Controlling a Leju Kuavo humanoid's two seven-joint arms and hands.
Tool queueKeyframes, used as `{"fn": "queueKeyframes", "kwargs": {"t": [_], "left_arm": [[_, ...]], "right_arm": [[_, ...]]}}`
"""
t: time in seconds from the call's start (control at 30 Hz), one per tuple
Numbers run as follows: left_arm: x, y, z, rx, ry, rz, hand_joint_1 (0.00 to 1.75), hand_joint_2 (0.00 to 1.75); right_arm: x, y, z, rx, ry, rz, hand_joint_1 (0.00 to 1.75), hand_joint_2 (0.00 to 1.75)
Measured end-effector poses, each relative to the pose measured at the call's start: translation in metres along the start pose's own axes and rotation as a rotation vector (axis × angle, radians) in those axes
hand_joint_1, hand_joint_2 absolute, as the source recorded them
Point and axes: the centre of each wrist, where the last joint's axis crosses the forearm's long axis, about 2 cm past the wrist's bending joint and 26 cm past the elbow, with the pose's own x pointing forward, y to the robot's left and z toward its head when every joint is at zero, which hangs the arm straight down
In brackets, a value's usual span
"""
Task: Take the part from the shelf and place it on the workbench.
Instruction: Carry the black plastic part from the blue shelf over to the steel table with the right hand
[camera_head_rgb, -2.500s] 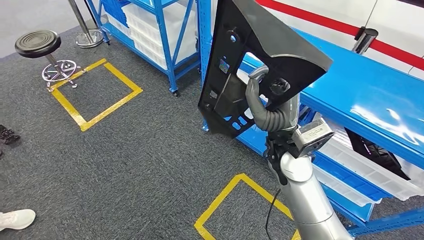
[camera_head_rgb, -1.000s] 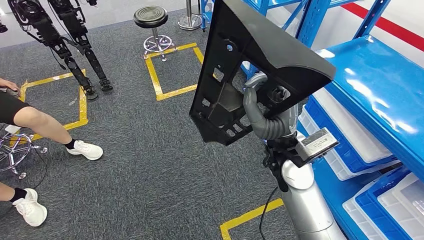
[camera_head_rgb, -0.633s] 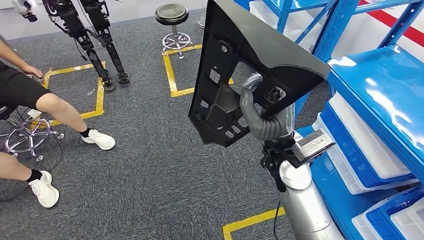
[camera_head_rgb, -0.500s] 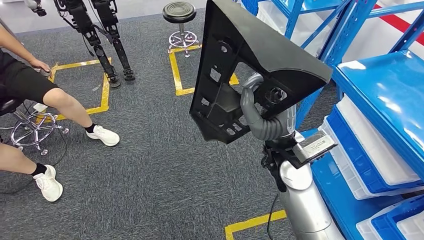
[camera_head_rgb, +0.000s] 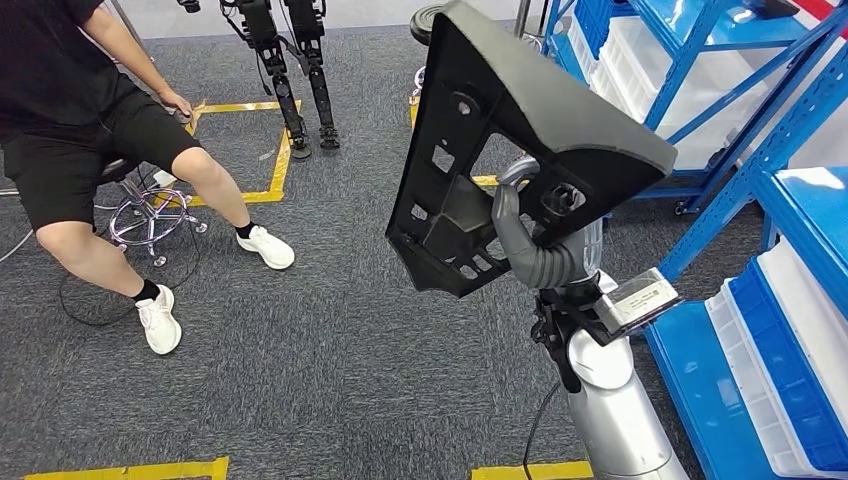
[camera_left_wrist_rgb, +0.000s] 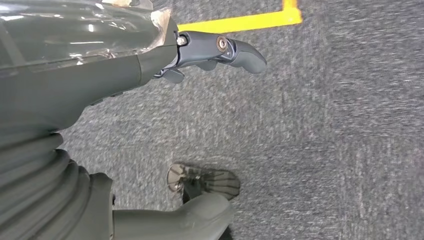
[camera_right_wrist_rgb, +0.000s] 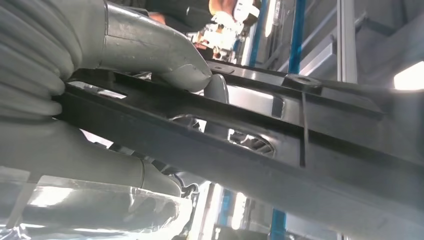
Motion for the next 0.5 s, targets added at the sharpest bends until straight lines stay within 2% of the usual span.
{"fn": "queueKeyframes", "kwargs": {"t": [0.5], "left_arm": [[0.0021, 0.0013, -0.0019, 0.011, -0.007, -0.008, 0.00, 1.75]], "right_arm": [[0.0018, 0.0012, -0.0009, -0.008, -0.007, -0.001, 1.75, 1.75]]}}
